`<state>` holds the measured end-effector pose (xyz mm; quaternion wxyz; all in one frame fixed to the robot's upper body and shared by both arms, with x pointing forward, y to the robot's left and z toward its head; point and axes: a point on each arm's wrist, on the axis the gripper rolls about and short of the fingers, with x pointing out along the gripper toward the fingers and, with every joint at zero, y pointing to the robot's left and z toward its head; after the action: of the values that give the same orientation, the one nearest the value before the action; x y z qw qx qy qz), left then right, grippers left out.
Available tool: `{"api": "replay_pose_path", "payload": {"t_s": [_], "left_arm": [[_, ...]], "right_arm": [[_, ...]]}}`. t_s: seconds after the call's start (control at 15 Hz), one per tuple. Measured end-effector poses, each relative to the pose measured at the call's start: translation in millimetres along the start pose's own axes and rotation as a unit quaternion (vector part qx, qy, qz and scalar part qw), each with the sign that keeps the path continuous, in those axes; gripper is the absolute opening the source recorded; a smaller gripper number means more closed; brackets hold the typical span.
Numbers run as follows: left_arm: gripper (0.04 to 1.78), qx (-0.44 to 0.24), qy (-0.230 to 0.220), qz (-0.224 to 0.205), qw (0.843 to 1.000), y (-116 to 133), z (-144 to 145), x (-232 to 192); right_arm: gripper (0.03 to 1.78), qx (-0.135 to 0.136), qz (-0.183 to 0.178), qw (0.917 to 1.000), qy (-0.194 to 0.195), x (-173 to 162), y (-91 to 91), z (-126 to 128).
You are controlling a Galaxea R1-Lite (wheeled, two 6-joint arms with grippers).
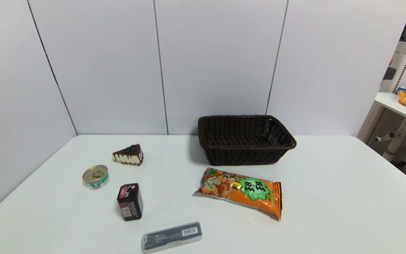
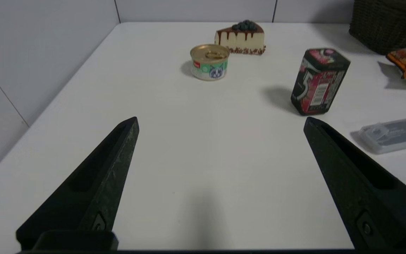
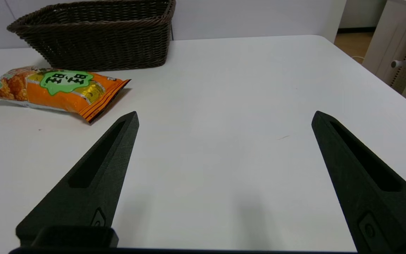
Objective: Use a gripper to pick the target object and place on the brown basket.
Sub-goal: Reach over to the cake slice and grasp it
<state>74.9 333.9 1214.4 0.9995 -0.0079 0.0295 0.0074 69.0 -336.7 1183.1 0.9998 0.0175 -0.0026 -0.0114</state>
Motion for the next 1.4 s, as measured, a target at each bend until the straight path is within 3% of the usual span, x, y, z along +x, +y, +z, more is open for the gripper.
{"api": "replay_pose_path", "payload": {"t_s": [0.4,0.6,0.8,1.13,1.4], "left_arm": [[1.69,0.006,-0.049,-0.002,0.999,-3,140,24],[1.69,0.012,-0.052,-0.002,0.999,-4,202,64],[1.69,0.027,-0.044,-0.001,0.999,-6,246,118],[1.69,0.050,-0.006,-0.005,0.999,-9,279,226],[1.69,0.067,0.052,-0.032,0.996,-10,259,318]], "right_arm": [[1.69,0.000,0.000,1.0000,0.000,0,0.0,0],[1.69,0.000,0.000,1.0000,0.000,0,0.0,0],[1.69,0.000,0.000,1.0000,0.000,0,0.0,0],[1.69,0.000,0.000,1.0000,0.000,0,0.0,0],[1.69,0.000,0.000,1.0000,0.000,0,0.0,0]]}}
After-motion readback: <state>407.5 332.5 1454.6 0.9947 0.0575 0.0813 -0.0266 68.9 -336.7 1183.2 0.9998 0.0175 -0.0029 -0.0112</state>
